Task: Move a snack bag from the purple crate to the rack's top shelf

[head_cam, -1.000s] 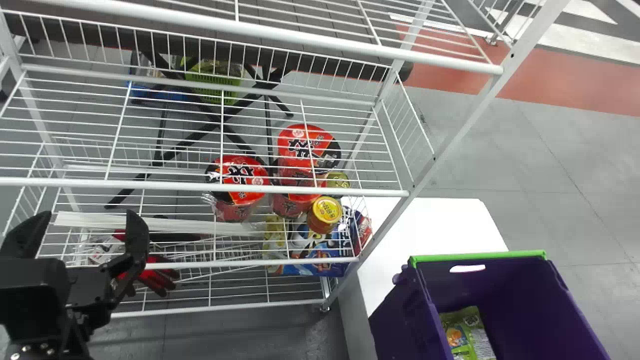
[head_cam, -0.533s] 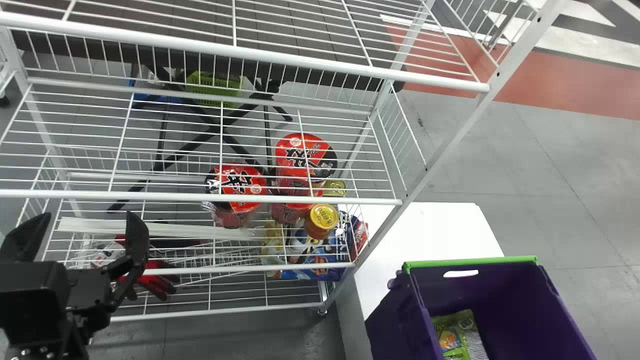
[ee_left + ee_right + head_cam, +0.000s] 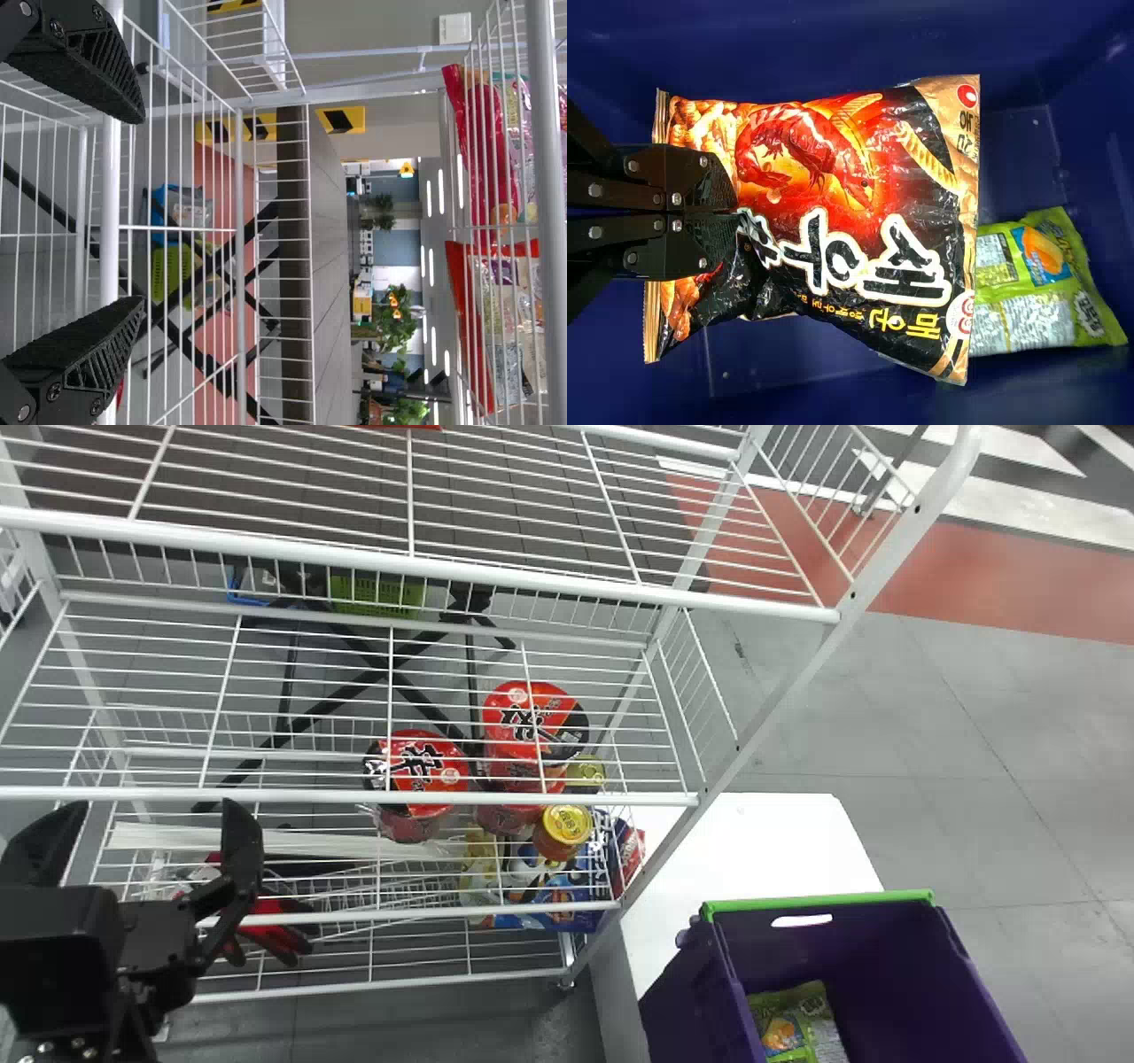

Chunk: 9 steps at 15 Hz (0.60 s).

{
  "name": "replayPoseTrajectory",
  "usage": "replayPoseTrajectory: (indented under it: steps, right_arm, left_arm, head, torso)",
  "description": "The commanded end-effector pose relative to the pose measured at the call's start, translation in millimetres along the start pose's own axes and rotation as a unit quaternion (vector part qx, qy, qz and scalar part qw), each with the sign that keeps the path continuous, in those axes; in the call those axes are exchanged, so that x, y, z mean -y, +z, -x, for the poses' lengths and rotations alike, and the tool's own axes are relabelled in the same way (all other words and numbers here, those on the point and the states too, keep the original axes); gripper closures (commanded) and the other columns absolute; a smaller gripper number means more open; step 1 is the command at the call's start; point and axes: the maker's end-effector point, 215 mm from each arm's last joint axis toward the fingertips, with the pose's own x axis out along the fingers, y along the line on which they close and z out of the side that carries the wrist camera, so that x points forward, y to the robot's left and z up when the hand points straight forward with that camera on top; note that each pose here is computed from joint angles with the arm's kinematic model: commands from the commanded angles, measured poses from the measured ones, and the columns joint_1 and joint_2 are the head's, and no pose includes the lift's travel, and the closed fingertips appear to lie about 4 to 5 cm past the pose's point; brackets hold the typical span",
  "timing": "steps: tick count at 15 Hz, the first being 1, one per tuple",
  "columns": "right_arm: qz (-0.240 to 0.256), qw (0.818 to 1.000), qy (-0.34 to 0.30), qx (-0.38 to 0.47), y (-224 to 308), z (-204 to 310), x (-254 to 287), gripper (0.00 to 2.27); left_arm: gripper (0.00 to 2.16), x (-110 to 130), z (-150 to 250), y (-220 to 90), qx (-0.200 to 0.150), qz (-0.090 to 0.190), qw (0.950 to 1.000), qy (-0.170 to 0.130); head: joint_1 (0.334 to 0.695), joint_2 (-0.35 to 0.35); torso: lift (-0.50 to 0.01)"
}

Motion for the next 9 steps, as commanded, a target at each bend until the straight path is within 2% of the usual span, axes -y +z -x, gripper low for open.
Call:
replayPoseTrajectory:
  steps: [1, 9]
  right_arm:
    - [0.001, 1.0, -0.002, 0.003, 3.5, 2.1, 1.3, 2.24]
    - [-0.008, 1.0, -0.009, 0.004, 5.6, 8.5, 8.2, 2.24]
  left_arm:
    - [0.09, 0.8, 0.1, -0.9, -0.003, -0.003, 1.0, -0.001]
    - [0.09, 1.9, 1.8, -1.5, -0.004, -0.003, 1.0, 0.0]
  head:
    - [0.695, -0.35]
    - [0.695, -0.35]
  torso:
    - [-0.285]
    - [-0.253]
